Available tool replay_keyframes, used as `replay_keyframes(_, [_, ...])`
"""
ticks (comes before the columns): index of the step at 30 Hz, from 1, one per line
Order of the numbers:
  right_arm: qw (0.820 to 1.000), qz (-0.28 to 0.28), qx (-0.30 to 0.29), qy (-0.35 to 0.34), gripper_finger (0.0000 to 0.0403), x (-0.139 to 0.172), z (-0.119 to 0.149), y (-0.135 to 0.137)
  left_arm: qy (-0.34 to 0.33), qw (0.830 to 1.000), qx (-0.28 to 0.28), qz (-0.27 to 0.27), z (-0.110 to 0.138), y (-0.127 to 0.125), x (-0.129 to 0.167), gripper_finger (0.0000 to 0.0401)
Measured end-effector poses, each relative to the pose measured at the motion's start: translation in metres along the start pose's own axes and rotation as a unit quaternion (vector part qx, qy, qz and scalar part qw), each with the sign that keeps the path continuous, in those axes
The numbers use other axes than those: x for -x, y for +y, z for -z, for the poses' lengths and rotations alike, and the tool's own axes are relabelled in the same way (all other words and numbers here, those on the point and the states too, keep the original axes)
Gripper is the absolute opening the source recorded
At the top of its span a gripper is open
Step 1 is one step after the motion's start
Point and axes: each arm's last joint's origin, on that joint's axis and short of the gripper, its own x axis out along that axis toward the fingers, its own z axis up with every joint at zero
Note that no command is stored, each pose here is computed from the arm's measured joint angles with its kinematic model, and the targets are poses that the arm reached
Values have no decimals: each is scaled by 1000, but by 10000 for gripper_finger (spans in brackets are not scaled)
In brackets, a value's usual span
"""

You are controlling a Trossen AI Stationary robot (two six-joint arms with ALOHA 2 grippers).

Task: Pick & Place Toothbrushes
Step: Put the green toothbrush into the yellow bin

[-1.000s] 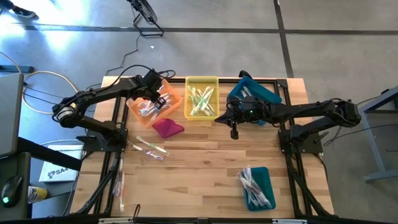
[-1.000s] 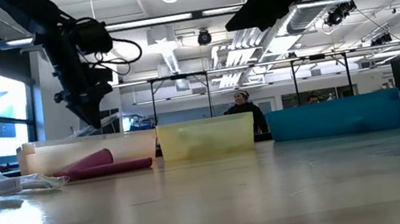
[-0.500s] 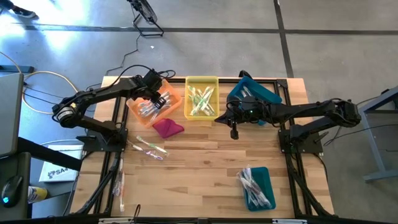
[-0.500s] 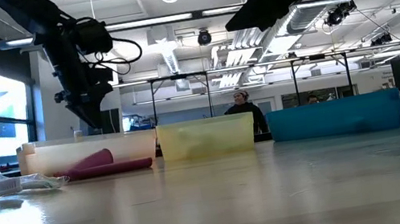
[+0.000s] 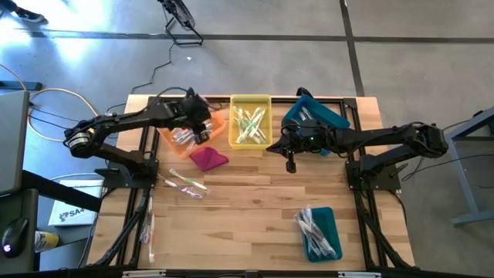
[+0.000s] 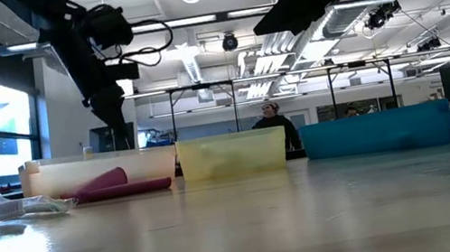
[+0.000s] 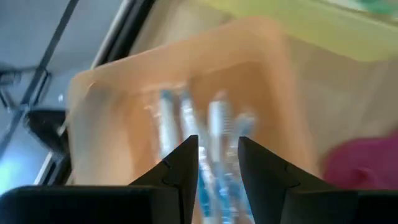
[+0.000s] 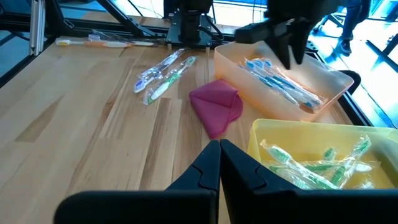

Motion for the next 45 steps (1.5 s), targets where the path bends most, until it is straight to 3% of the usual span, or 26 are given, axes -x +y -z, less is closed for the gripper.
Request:
replay_keyframes(4, [1000,0,1,0,2,0,0,0,-10,999,-39,-10,-4,-23,6,109])
replay_keyframes(12, [1000,0,2,0,2,0,0,0,-45,996,-62,-45,-6,-57,26,96])
replay_keyframes(20, [1000,0,2,0,2,0,0,0,-85,993,-74,-35,1,-55,57,7])
replay_keyframes(25, [1000,0,2,0,3,0,0,0,-99,990,-101,-17,7,-59,73,11])
replay_keyframes(32, [1000,0,4,0,3,0,0,0,-126,959,-237,91,15,-92,88,2])
replay_keyframes(35, [1000,0,9,0,3,0,0,0,-102,946,-272,141,24,-100,91,2])
replay_keyframes(41, [1000,0,9,0,3,0,0,0,-23,942,-275,191,43,-106,95,2])
replay_keyframes(45, [1000,0,9,0,3,0,0,0,18,930,-278,242,51,-107,96,3])
